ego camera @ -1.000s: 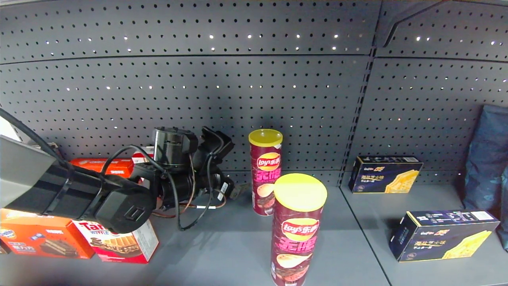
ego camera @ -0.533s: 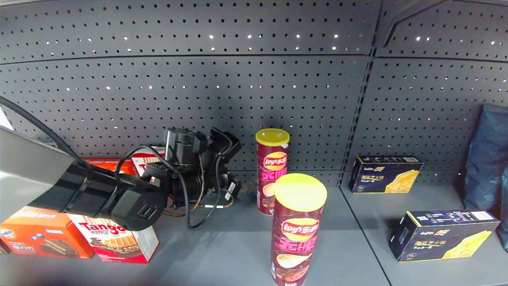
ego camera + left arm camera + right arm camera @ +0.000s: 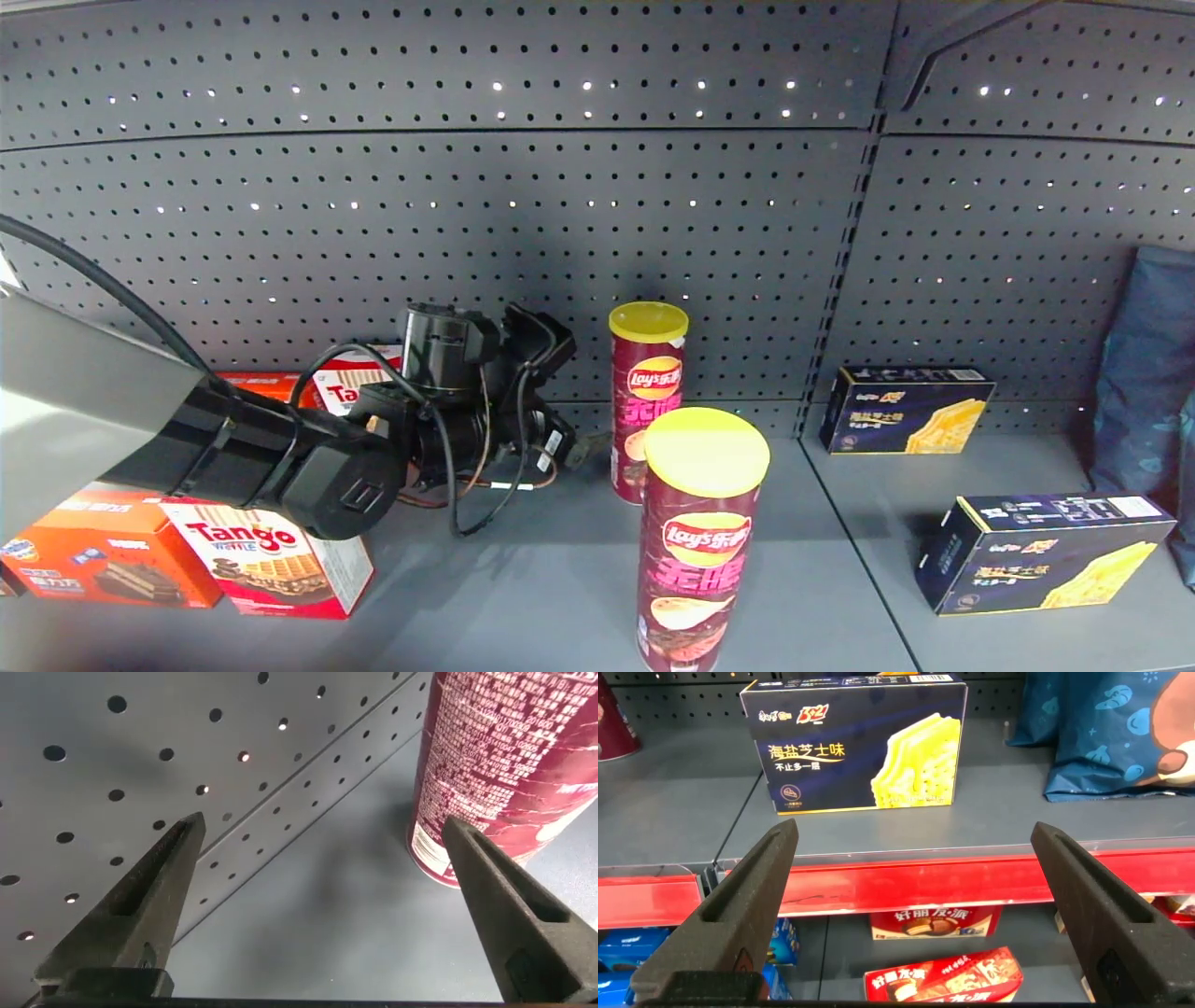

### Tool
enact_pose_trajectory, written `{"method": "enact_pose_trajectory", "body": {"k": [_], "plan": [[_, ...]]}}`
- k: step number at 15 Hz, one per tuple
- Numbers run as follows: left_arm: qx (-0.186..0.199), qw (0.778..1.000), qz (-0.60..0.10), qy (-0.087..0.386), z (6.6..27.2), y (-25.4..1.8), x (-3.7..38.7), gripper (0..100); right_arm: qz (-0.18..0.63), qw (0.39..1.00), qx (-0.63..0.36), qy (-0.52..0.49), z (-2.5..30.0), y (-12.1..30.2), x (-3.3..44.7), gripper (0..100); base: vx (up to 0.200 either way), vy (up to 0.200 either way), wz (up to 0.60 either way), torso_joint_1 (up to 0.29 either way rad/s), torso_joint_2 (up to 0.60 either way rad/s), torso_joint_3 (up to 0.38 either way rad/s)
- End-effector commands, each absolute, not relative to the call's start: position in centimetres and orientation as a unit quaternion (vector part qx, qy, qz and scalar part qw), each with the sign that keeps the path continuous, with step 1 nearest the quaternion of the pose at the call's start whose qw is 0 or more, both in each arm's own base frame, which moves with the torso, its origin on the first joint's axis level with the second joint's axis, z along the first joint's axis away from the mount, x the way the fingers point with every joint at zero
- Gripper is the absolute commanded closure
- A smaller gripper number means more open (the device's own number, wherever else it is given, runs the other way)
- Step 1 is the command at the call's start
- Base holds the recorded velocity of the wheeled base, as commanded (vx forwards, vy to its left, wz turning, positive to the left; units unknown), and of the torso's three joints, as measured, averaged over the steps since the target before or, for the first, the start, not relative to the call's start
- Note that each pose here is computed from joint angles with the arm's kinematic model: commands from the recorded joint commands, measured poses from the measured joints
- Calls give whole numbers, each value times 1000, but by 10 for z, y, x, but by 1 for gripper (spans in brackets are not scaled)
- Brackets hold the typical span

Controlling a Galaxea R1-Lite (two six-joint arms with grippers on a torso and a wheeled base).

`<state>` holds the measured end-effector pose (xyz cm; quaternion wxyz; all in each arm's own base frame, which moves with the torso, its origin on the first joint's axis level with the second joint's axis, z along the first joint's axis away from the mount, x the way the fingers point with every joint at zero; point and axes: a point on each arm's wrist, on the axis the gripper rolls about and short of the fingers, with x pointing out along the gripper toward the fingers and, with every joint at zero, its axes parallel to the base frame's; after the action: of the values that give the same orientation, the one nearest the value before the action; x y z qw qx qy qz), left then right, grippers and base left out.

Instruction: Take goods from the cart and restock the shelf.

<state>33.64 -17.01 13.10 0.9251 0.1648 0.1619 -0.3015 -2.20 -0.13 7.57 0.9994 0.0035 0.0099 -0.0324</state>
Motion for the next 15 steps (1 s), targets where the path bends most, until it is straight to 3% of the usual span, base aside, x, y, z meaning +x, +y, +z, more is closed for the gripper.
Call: {"method": "enact_pose_trajectory", "body": {"k": [1,5,10,15], "plan": [[165,925,-301,163,131,-170,336,0,-32,999,4,11,76,-1,-22,0,0,0,0,0,0,0],[162,936,-284,129,167,-156,317,0,-31,999,4,11,76,-1,-22,0,0,0,0,0,0,0],[159,942,-268,126,206,-122,249,0,-32,999,4,11,76,-1,-22,0,0,0,0,0,0,0],[157,962,-215,61,242,-95,200,0,-32,999,4,11,76,-1,-22,0,0,0,0,0,0,0]]}}
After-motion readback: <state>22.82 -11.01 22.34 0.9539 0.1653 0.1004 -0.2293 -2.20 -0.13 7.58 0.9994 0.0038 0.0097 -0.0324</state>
